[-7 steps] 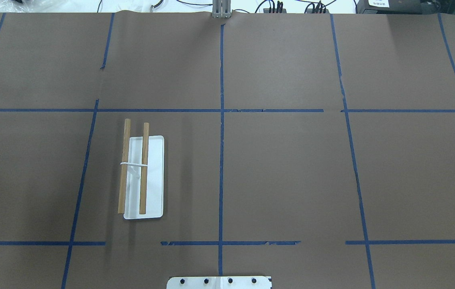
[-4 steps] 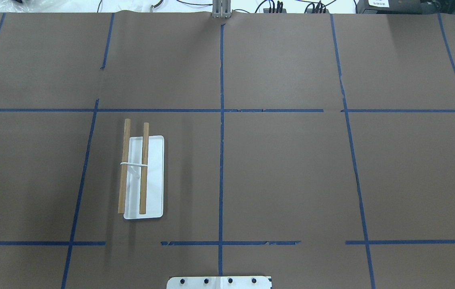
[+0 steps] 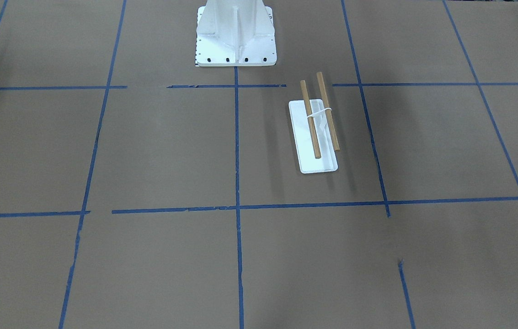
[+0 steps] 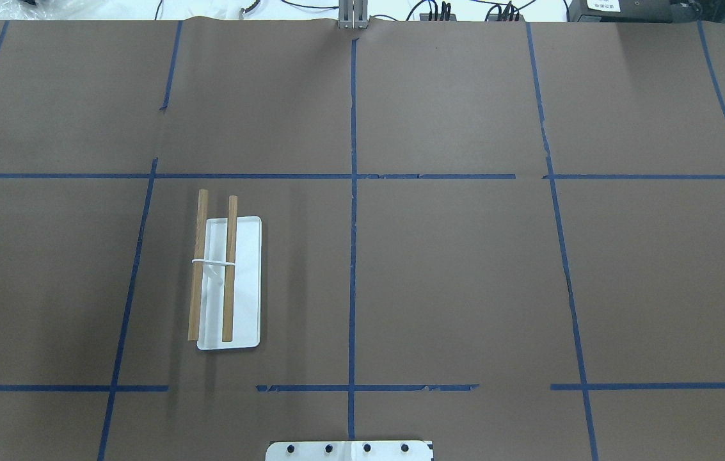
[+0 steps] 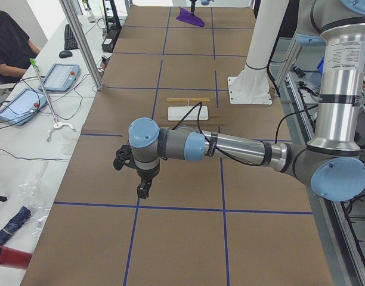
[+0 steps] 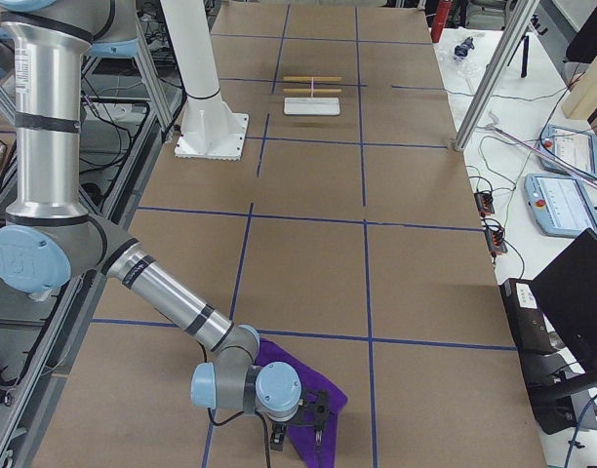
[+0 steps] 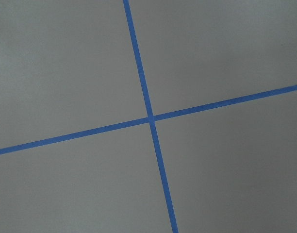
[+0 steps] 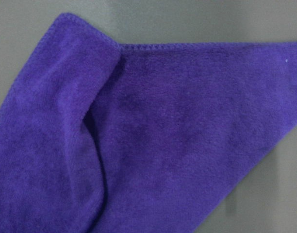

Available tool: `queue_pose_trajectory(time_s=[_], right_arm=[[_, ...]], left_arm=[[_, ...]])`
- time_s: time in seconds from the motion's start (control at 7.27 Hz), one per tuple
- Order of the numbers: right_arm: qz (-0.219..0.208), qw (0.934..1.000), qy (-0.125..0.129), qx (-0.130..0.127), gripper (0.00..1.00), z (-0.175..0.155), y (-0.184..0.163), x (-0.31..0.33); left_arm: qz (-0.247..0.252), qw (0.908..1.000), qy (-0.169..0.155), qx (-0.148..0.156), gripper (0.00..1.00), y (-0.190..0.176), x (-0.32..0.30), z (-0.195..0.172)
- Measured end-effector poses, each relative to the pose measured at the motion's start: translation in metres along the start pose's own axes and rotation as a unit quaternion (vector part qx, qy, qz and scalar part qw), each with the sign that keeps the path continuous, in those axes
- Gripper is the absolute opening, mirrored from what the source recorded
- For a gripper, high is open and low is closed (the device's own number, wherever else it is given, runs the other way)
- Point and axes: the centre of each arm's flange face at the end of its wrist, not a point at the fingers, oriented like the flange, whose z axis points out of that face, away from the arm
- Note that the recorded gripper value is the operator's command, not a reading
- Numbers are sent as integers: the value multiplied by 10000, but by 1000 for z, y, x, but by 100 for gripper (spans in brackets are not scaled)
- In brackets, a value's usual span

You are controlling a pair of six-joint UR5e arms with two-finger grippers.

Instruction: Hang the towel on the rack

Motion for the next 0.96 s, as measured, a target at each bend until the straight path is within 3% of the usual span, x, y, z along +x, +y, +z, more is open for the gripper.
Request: queue_pose_trajectory(time_s=[0.41, 0.96], right_arm=[[38, 9998, -169, -65, 100, 5, 4, 1], [79, 9997, -179, -132, 100, 11, 2, 5]], left_arm=[[2, 10000, -8, 0, 100, 0, 0, 0], [8, 10000, -17, 6, 100, -1, 0, -1]])
